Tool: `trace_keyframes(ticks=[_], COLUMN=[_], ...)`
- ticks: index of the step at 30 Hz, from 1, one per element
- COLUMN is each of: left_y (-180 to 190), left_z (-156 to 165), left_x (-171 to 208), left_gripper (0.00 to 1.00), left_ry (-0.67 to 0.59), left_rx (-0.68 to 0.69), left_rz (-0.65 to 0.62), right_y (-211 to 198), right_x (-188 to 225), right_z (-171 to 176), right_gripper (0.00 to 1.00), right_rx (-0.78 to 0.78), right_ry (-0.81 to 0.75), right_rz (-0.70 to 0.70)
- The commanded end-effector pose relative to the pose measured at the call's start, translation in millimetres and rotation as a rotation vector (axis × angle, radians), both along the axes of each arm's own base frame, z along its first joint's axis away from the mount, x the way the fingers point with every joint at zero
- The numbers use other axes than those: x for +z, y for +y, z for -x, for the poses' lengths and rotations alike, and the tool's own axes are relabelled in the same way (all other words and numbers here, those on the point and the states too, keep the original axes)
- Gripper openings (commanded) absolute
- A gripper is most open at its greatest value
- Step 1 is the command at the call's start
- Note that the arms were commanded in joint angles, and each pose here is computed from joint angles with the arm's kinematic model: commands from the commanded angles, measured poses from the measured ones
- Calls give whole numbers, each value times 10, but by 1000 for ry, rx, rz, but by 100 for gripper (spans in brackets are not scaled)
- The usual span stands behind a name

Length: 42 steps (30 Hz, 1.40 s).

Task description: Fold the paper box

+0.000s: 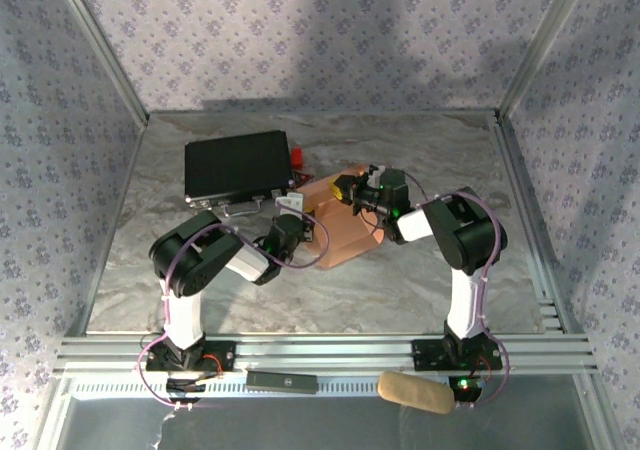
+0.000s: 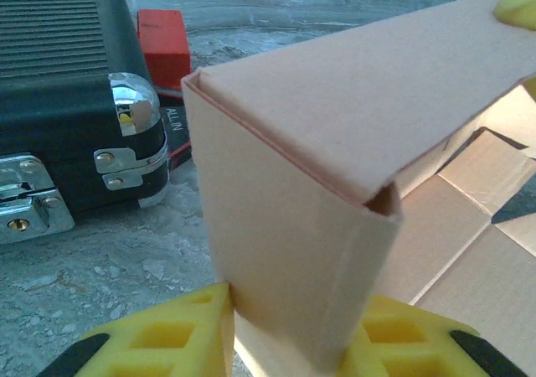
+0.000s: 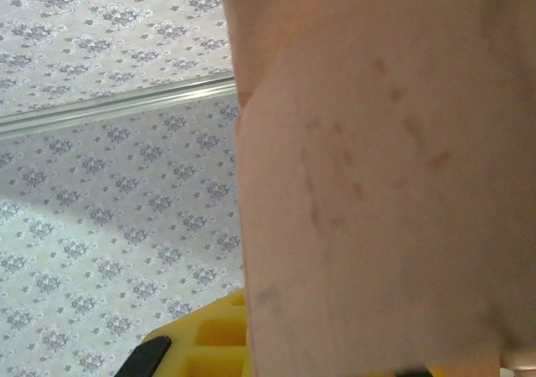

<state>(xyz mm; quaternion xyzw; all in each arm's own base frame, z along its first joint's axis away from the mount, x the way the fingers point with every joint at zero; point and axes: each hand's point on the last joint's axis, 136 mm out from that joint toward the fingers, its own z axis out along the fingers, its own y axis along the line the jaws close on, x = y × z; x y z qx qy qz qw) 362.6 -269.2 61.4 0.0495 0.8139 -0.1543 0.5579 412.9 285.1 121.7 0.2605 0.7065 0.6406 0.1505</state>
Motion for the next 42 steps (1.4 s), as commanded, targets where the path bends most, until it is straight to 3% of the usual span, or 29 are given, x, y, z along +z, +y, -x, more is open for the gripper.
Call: trace_keyframes(ticks=[1,5,10,16,21,27,33,42], left_y=[-265,-275,-268,-219,-91,147,375,540], left_z=[-69,-79,-101,-106,-84,-12,144,494], left_x=[210,230,227,205,229,305,525,713], left_gripper=[28,21,4,0,0,0,0,0], left_ry=[-50,-53,-45,-19,40,144,254,417], left_rx=[-66,-65,-49,0,113,239,316,236], left_rz=[74,82,77,62,11,-44,-138,-202], right_y=[218,215,210,206,123,-48,-438,-942], right_x=[-312,-325,-337,-341,-203,299,849,1242], right_z=[331,335,332,331,375,525,782,983], right_gripper=[0,0,0,1,38,61,68,65], right_rx=[125,122,117,108,51,-35,-94,-59], right_ry=[111,115,121,123,84,-10,-84,-125], right_rz=[18,18,17,25,77,144,366,658])
